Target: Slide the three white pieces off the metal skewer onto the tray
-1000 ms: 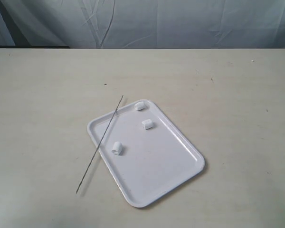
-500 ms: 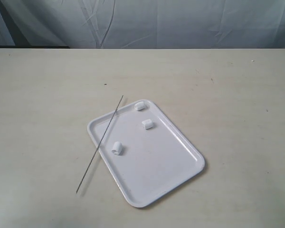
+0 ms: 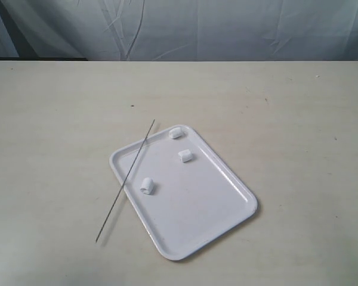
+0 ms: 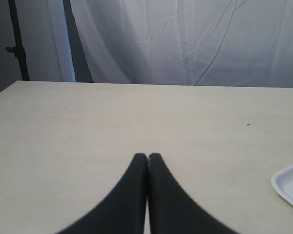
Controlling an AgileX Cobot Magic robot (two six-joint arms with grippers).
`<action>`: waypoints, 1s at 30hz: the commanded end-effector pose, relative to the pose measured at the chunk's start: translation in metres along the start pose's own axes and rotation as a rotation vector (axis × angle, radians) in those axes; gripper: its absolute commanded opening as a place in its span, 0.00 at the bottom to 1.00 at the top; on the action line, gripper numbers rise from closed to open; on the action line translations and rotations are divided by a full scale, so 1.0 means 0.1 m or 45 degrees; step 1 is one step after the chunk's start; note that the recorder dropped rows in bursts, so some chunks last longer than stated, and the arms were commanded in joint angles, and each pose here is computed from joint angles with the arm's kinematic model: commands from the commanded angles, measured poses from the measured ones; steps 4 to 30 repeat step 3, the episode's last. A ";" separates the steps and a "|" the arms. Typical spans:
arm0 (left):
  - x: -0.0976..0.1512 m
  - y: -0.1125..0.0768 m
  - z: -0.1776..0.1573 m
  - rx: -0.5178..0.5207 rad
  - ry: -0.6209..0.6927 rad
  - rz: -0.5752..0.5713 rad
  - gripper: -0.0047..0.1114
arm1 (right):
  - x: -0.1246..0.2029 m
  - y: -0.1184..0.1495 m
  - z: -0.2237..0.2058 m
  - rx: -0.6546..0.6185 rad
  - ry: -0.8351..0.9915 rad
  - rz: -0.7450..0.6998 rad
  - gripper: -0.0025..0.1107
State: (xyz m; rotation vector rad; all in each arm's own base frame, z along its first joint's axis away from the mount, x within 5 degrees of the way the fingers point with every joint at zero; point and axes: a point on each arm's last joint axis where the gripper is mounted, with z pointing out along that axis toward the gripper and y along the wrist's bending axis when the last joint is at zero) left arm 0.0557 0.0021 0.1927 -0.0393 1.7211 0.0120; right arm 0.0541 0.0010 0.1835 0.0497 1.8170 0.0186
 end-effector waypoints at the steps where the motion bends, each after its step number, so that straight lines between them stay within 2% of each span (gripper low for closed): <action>1: 0.01 0.00 0.00 0.003 0.002 -0.018 0.04 | 0.00 0.00 0.00 0.007 -0.015 -0.002 0.02; 30: 0.01 0.00 0.00 0.003 0.002 -0.018 0.04 | 0.00 0.00 0.00 0.007 -0.015 -0.002 0.02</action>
